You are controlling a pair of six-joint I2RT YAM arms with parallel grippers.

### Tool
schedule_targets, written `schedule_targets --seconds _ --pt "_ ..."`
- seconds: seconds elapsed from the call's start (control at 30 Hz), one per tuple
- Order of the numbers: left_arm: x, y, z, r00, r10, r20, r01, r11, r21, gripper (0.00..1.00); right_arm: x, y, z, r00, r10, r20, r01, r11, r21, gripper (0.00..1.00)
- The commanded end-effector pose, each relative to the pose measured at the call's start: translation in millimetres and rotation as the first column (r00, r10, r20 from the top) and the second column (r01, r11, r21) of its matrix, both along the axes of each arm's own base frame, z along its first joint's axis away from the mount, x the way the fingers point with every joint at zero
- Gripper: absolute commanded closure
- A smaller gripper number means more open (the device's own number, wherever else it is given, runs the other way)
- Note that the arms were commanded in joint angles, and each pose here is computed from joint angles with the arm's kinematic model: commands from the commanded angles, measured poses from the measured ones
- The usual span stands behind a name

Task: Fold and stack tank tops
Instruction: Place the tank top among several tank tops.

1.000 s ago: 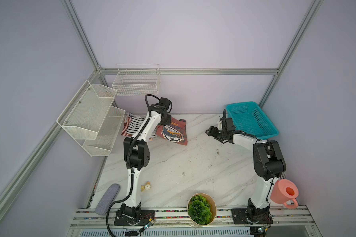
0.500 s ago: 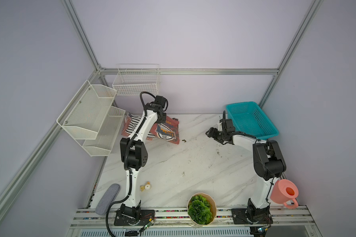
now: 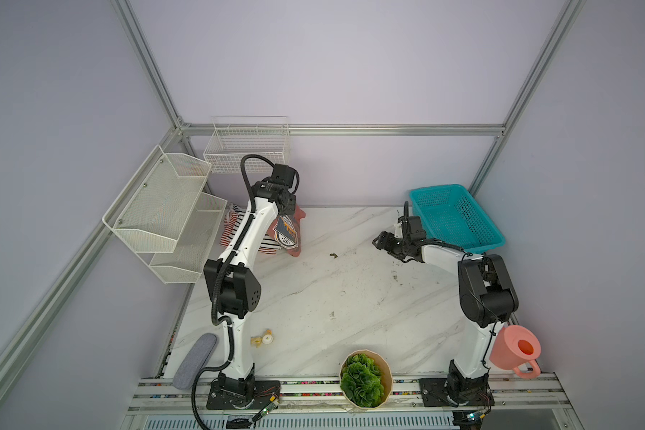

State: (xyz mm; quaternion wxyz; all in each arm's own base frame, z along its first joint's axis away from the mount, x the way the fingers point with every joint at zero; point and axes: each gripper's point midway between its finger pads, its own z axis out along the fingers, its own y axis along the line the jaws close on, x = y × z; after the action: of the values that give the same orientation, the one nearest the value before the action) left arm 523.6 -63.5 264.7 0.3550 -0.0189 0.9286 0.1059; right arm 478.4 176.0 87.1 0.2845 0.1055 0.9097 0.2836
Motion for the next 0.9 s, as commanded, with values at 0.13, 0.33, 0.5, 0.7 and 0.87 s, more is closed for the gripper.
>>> schedule_targets --seconds 0.13,0.33,0.5,0.7,0.87 --pt "1.3 19.5 3.8 0.999 0.038 0.034 -0.040 0.997 0.062 1.00 3.5 1.6 9.3 1.000 -0.001 0.031 0.001 1.000 0.021 0.23" --pt "3.1 48.0 -20.5 0.995 0.098 0.010 -0.099 0.992 0.077 1.00 3.9 2.1 5.6 1.000 0.000 0.024 -0.001 1.000 0.019 0.23" --pt "3.6 72.8 -29.1 0.990 0.138 0.025 -0.140 0.988 0.063 1.00 4.7 2.7 5.2 1.000 -0.002 0.022 0.001 1.000 0.022 0.23" --pt "5.4 95.7 -34.5 0.985 0.169 0.035 -0.171 0.983 0.067 1.00 3.9 3.1 2.3 1.000 -0.004 0.015 0.004 1.000 0.024 0.24" --pt "3.0 113.1 -36.1 0.979 0.199 0.041 -0.202 0.977 0.074 1.00 2.8 4.0 1.2 1.000 -0.003 0.011 0.002 1.000 0.024 0.24"
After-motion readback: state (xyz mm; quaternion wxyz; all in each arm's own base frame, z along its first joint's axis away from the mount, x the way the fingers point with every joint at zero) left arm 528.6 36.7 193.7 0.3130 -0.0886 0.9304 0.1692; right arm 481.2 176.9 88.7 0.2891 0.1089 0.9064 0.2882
